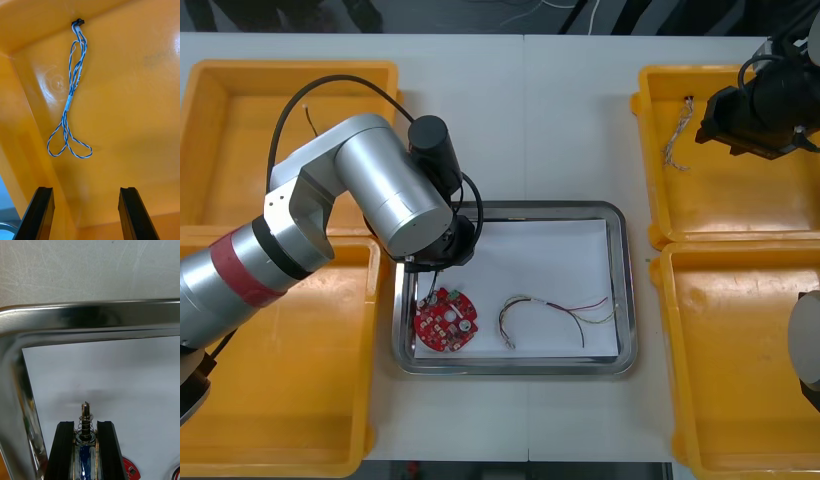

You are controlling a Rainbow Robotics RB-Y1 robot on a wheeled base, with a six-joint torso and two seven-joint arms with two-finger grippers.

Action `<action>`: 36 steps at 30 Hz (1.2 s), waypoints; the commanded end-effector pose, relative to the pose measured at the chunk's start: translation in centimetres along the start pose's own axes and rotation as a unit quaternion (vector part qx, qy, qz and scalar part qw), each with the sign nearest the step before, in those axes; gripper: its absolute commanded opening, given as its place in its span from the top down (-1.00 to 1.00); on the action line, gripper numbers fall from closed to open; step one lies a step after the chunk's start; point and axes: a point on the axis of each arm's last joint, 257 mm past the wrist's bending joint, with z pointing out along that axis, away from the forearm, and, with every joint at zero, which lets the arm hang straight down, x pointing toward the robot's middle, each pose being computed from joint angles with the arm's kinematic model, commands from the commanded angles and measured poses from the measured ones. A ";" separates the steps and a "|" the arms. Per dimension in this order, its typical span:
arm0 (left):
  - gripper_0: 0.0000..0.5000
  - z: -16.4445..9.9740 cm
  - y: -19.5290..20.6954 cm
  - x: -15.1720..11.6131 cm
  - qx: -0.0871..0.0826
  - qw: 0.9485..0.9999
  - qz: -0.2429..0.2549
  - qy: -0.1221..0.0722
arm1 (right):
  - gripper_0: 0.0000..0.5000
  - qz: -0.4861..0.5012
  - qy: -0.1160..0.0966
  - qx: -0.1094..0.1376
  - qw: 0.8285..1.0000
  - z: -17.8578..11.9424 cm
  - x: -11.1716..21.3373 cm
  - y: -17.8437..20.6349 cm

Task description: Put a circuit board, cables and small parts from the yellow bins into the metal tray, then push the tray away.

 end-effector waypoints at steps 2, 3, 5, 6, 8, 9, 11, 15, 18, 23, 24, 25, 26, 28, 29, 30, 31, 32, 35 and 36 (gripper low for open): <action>0.10 0.5 1.0 -0.7 -0.003 1.000 -0.022 -0.014 | -1.00 0.008 -0.040 -0.002 0.999 -2.7 -3.5 0.3; -0.43 0.6 1.0 -0.8 -0.002 1.000 -0.024 -0.016 | -1.00 0.007 -0.040 -0.004 0.999 -2.3 -3.6 0.5; -0.92 0.6 1.1 -1.0 -0.003 1.000 -0.024 -0.019 | -1.00 0.009 -0.042 -0.004 0.999 -1.8 -3.7 0.6; -1.00 0.6 1.2 -1.1 -0.005 0.999 -0.024 -0.020 | -1.00 0.010 -0.044 -0.004 0.999 -1.5 -3.9 0.7; -1.00 0.6 1.3 -1.2 -0.005 0.999 -0.024 -0.021 | -1.00 0.012 -0.047 -0.006 0.999 -1.1 -4.0 0.7; -1.00 0.6 1.2 -1.2 -0.005 0.999 -0.024 -0.022 | -1.00 0.012 -0.046 -0.006 0.999 -0.7 -4.0 0.6; -1.00 0.6 1.3 -1.2 -0.006 0.999 -0.025 -0.022 | -1.00 0.012 -0.049 -0.008 0.999 -0.3 -4.2 0.7; -1.00 0.2 1.8 -1.6 -0.012 0.999 -0.028 -0.024 | -1.00 0.014 -0.051 -0.012 0.999 1.3 -4.2 0.8; -1.00 -0.8 2.2 -2.0 -0.019 0.999 -0.032 -0.015 | -1.00 0.017 -0.050 -0.009 0.999 2.3 -4.0 0.6; -1.00 -3.0 2.4 -2.9 -0.018 0.999 -0.048 -0.002 | -1.00 0.017 -0.043 -0.009 0.999 3.7 -3.4 0.8; -1.00 -3.6 2.4 -3.4 -0.018 0.998 -0.052 -0.002 | -1.00 0.017 -0.042 -0.010 0.999 4.2 -3.2 0.9; -1.00 -3.9 2.5 -3.5 -0.019 0.998 -0.054 -0.001 | -1.00 0.018 -0.041 -0.009 0.999 4.4 -3.1 0.9; -1.00 -4.6 2.4 -3.9 -0.018 0.998 -0.056 0.000 | -1.00 0.019 -0.039 -0.009 0.999 4.8 -2.9 1.0; -1.00 -5.7 2.5 -4.5 -0.017 0.998 -0.063 0.003 | -1.00 0.019 -0.040 -0.010 0.999 5.1 -2.8 1.1; -1.00 -6.2 2.5 -4.7 -0.015 0.998 -0.065 0.004 | -1.00 0.021 -0.038 -0.011 0.999 5.3 -2.6 1.2; -1.00 -7.0 2.6 -5.2 -0.013 0.998 -0.069 0.006 | -1.00 0.021 -0.039 -0.012 0.999 5.4 -2.6 1.4; -1.00 -7.7 2.7 -5.4 -0.011 0.997 -0.074 0.009 | -1.00 0.021 -0.038 -0.012 0.999 5.4 -2.6 1.5; -1.00 -8.5 2.8 -5.8 -0.010 0.997 -0.078 0.010 | -1.00 0.020 -0.038 -0.011 0.999 5.5 -2.5 1.6; -1.00 -10.7 3.5 -6.7 -0.014 0.996 -0.089 0.013 | -1.00 0.020 -0.036 -0.014 0.999 5.7 -2.3 1.9; -1.00 -11.1 3.7 -6.9 -0.016 0.996 -0.091 0.012 | -1.00 0.020 -0.036 -0.014 0.999 5.7 -2.3 1.9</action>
